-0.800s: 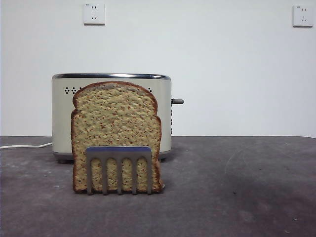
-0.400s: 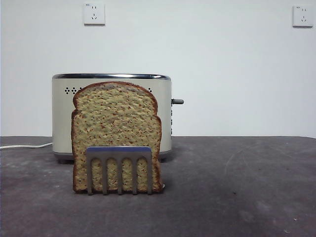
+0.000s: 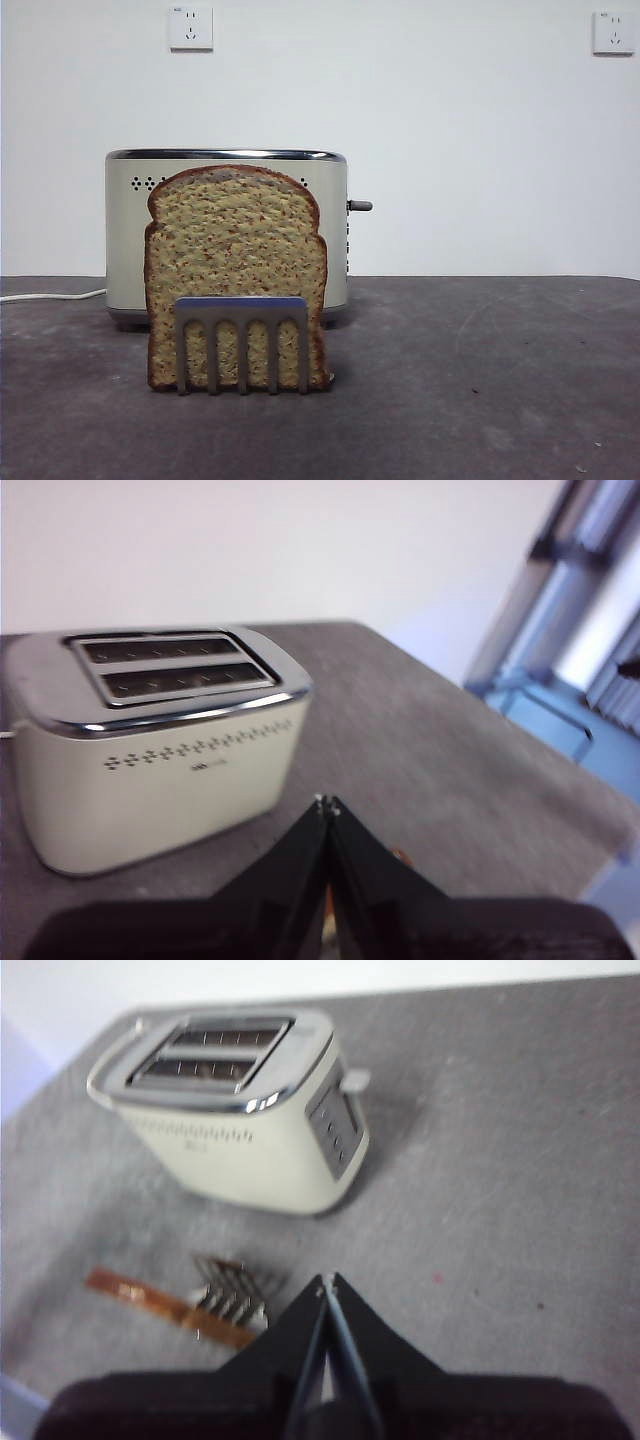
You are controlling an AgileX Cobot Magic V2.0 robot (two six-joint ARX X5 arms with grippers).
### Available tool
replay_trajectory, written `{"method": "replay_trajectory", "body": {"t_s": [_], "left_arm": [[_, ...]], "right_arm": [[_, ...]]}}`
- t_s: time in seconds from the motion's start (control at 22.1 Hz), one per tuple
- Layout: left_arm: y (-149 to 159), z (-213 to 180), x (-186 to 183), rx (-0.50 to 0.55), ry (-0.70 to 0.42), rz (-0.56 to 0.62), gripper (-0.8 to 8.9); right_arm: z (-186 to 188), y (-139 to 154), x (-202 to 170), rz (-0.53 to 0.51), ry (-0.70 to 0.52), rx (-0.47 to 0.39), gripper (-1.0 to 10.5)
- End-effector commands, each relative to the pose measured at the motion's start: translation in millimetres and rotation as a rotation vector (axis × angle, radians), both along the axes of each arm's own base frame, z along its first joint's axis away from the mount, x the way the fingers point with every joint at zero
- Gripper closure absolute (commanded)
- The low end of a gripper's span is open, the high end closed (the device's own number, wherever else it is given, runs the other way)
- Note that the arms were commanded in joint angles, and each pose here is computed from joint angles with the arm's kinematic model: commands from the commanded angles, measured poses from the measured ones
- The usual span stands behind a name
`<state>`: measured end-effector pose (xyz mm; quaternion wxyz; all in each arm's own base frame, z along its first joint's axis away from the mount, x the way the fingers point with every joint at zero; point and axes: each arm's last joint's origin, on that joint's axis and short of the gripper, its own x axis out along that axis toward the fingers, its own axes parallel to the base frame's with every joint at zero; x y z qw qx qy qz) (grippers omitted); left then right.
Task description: Pick up a slice of bread from the rack,put the bread on the toaster,press the button
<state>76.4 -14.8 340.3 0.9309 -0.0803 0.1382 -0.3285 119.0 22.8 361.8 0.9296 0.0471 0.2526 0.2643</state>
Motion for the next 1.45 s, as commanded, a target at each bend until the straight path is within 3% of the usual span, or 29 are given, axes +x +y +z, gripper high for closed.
{"method": "replay_trajectory", "body": {"t_s": [0.05, 0.36, 0.45, 0.5, 0.54, 0.59, 0.82, 1.04, 1.45], "left_arm": [[-2.1, 11.7, 0.3, 0.113, -0.043, -0.074, 8.21], [-5.2, 23.3, 1.8, 0.155, -0.026, -0.133, 8.20], [-5.2, 23.0, 2.0, 0.157, -0.024, -0.134, 7.67], [-5.2, 23.0, 2.0, 0.158, -0.024, -0.135, 6.10], [-5.8, 23.0, 1.9, 0.162, -0.028, -0.142, 3.88], [-6.9, 23.0, 1.9, 0.165, -0.033, -0.158, 2.42], [-20.1, 20.3, 16.0, 0.240, -0.038, -0.293, 2.42], [-43.5, 27.5, 39.5, 0.439, -0.031, -0.373, 2.43], [-122.3, 15.7, 97.0, 0.801, -0.046, -0.582, 2.43]], "right_arm": [[6.1, 1.8, -0.5, 0.062, -0.010, -0.073, 9.6], [11.7, 4.8, -0.9, 0.091, -0.013, -0.081, 9.6], [11.7, 5.4, -1.1, 0.097, -0.013, -0.081, 9.6], [11.7, 5.5, -1.1, 0.097, -0.013, -0.081, 9.6], [11.6, 5.5, -1.1, 0.097, -0.012, -0.081, 9.6], [11.7, 5.5, -1.1, 0.098, -0.012, -0.080, 9.6], [11.3, 5.5, -1.4, 0.098, -0.007, -0.081, 9.6], [9.8, 5.4, -1.8, 0.103, 0.006, -0.089, 9.6], [8.4, 5.9, 1.5, 0.105, 0.018, -0.092, 9.6]]}}
